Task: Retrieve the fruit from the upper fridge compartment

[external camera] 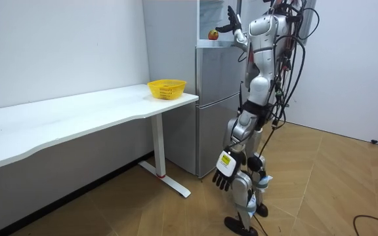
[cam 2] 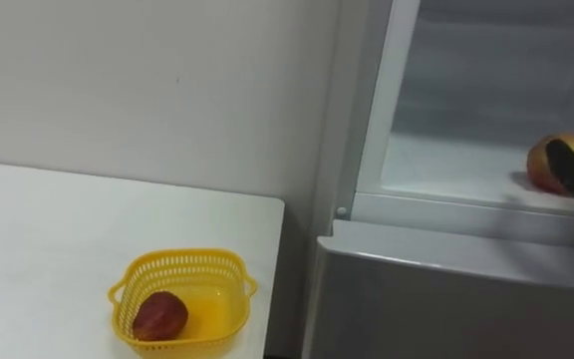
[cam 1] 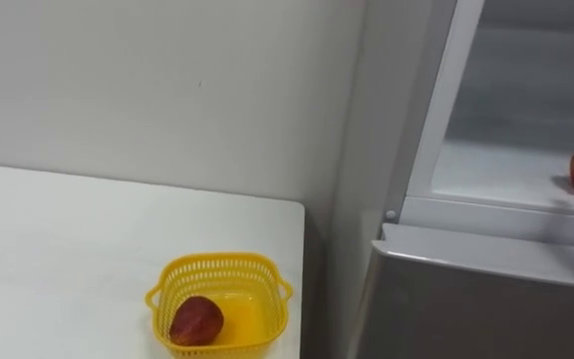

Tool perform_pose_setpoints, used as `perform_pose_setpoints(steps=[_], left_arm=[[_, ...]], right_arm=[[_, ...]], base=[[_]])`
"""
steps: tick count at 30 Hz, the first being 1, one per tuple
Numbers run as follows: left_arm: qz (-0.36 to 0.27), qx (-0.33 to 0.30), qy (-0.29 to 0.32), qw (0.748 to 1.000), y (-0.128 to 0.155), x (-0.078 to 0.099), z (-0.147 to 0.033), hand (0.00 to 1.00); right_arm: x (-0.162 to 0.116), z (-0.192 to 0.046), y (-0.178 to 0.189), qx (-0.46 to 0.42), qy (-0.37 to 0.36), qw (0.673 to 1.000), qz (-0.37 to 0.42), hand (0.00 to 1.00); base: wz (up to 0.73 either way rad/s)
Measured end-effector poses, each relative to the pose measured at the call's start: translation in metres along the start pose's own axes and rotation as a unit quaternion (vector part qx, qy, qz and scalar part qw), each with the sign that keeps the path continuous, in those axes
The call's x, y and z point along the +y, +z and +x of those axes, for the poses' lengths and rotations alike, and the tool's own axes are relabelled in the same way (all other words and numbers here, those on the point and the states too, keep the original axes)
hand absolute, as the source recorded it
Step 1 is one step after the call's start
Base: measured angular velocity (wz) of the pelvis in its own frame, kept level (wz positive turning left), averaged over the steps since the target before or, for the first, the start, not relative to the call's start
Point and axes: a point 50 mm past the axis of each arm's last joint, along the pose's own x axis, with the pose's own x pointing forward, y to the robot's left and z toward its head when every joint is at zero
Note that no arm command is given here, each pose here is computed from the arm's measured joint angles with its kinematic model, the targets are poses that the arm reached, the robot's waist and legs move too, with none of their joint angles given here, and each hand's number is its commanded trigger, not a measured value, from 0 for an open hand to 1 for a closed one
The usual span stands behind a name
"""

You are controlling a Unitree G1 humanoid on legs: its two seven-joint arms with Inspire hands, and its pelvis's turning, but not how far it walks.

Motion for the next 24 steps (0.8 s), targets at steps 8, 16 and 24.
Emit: perform_pose_setpoints(steps=[8,16,24], left_arm=[[-0.014,-0.001,0.011,1.0,0.001,0.008,0.0,0.0],[-0.012,0.008,0.014,1.0,-0.001,0.01,0.0,0.0],[-0.012,0.015,0.018,1.0,-0.001,0.012,0.0,0.0]], right_arm=[[0.0,0.011,0.001,0.005,0.007,1.0,0.01,0.0],[0.002,0.022,0.0,0.018,0.028,0.999,0.007,0.0],[0.013,0.022,-0.009,0.062,0.071,0.996,0.009,0.0]], base=[[0.01],[0.0],[0.04]])
